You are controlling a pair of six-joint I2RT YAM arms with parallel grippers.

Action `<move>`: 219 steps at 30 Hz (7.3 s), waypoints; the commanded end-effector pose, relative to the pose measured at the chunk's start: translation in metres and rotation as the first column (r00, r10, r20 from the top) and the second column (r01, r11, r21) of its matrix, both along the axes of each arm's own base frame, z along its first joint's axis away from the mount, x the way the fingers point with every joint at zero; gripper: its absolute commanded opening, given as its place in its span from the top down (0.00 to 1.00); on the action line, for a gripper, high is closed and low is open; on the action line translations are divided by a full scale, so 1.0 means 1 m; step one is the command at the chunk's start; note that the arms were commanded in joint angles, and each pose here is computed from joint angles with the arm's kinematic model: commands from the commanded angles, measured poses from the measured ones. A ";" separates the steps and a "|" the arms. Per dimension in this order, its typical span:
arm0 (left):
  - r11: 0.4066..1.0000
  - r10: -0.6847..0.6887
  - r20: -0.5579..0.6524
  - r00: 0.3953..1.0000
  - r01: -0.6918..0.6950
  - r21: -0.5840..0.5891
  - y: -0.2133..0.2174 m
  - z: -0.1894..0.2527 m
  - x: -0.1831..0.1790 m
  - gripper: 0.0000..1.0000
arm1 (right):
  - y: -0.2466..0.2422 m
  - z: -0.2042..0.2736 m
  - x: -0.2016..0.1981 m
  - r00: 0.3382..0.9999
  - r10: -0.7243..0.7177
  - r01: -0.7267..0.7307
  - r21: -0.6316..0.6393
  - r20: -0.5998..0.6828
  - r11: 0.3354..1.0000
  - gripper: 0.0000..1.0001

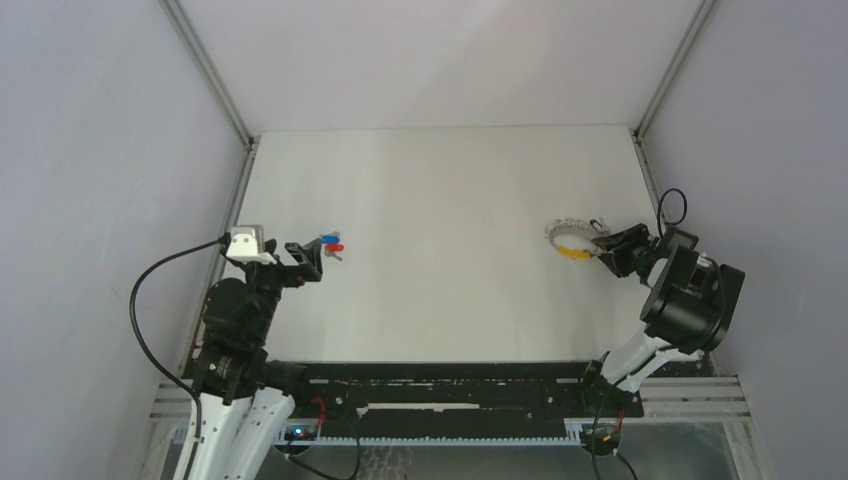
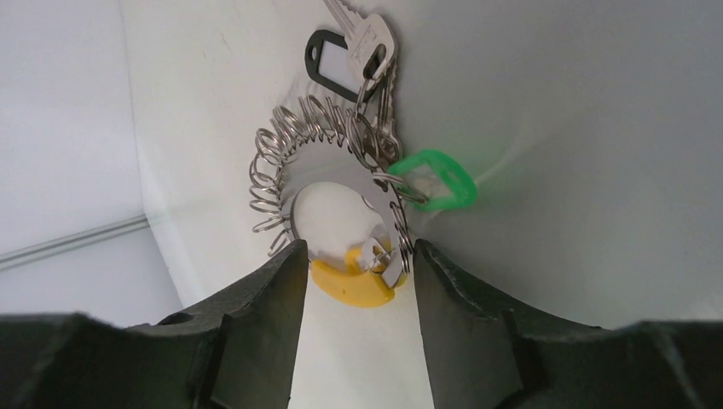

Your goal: Put the keys on the keyring

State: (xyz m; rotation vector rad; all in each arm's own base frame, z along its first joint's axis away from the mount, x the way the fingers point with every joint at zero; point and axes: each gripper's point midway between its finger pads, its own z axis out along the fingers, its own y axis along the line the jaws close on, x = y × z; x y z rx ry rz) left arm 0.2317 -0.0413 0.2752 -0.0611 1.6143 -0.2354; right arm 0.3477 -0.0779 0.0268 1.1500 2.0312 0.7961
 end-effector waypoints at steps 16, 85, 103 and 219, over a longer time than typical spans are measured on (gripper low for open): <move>1.000 -0.018 0.061 0.998 0.018 0.007 -0.002 0.020 0.000 0.00 | 0.008 0.013 0.039 0.987 0.157 -0.158 -0.039 -0.010 0.987 0.62; 0.748 -0.619 -0.094 0.780 0.549 -0.373 -0.186 -0.100 0.045 0.07 | 0.325 0.136 -0.038 0.271 0.958 -0.488 -0.871 -0.095 0.051 1.00; 0.502 -0.834 0.034 0.551 0.782 -0.369 -0.248 -0.129 0.063 0.28 | 0.347 0.154 -0.062 0.137 0.990 -0.452 -0.888 0.019 0.080 1.00; 0.196 -0.524 -0.256 0.812 0.408 0.892 -0.204 -0.068 -0.006 1.00 | 0.387 0.180 -0.088 0.262 0.956 -0.710 -0.644 0.132 0.284 0.73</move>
